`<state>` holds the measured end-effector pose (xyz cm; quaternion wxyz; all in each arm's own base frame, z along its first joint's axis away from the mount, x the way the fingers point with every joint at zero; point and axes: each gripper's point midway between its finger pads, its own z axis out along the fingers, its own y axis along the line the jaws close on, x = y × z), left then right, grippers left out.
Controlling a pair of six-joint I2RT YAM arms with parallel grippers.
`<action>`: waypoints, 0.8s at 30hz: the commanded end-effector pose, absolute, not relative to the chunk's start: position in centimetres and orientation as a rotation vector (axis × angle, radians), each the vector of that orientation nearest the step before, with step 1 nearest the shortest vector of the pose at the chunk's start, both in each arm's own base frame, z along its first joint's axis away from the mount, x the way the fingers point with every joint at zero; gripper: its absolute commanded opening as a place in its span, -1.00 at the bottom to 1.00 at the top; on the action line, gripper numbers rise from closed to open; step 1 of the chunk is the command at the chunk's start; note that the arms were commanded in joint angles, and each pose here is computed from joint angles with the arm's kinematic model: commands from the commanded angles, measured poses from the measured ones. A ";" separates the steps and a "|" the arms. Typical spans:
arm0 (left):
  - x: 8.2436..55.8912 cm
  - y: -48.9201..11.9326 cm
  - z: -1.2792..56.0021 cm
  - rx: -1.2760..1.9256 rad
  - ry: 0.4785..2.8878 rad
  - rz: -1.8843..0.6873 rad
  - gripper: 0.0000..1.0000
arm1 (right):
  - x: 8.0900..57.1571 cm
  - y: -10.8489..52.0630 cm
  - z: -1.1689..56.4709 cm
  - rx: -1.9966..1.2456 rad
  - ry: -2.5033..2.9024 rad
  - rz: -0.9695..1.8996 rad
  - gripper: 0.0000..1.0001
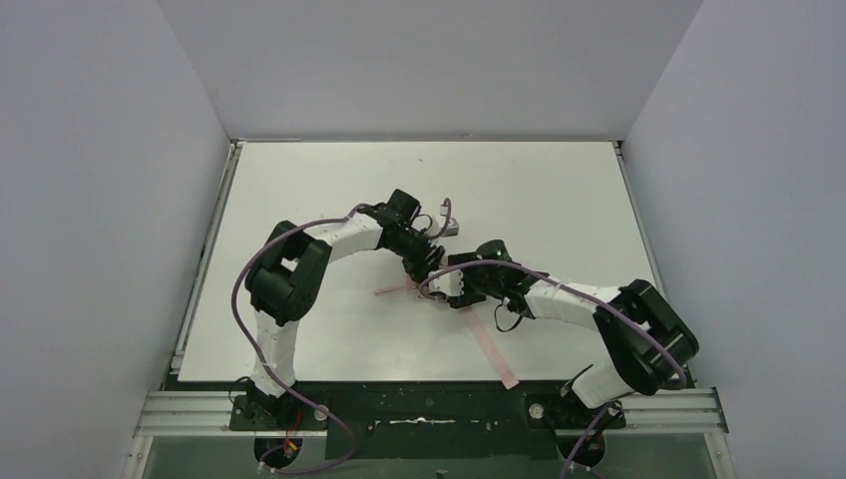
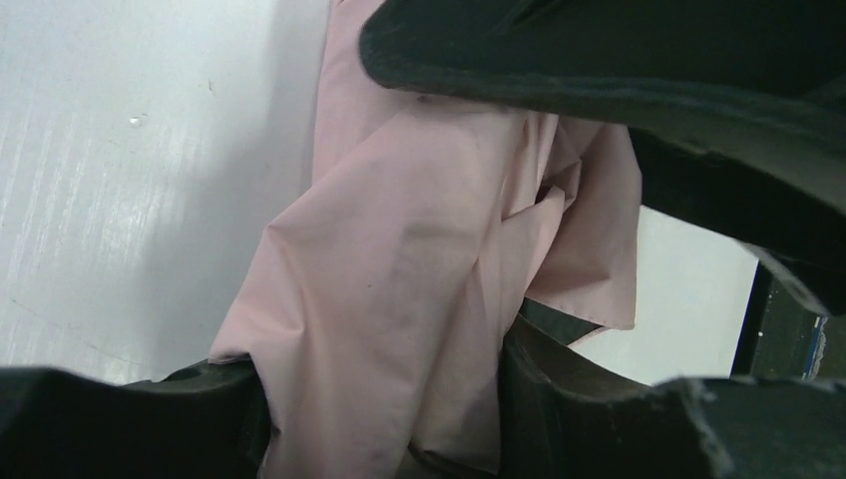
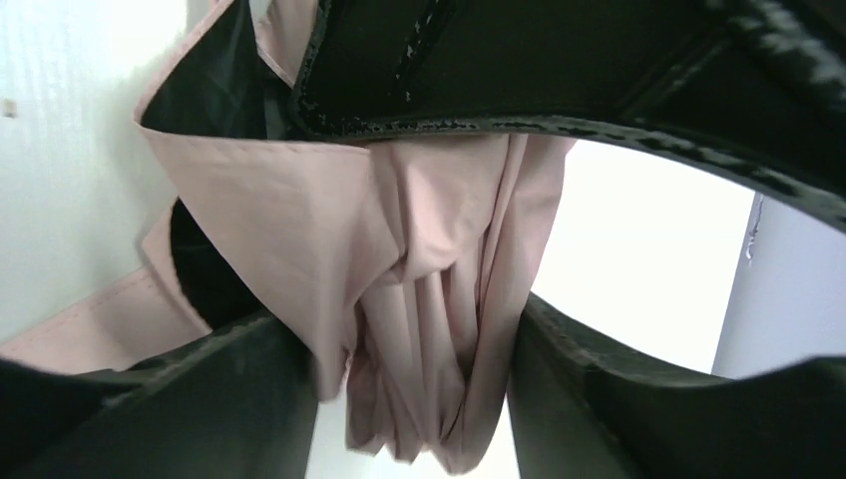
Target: Put away the umbrella
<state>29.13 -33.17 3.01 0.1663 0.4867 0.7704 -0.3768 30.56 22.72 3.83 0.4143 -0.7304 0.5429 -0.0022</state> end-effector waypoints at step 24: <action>32.0 -32.2 3.4 1.480 2.103 -0.564 -1.00 | 31.5 13.1 20.7 -0.493 1.874 0.230 0.54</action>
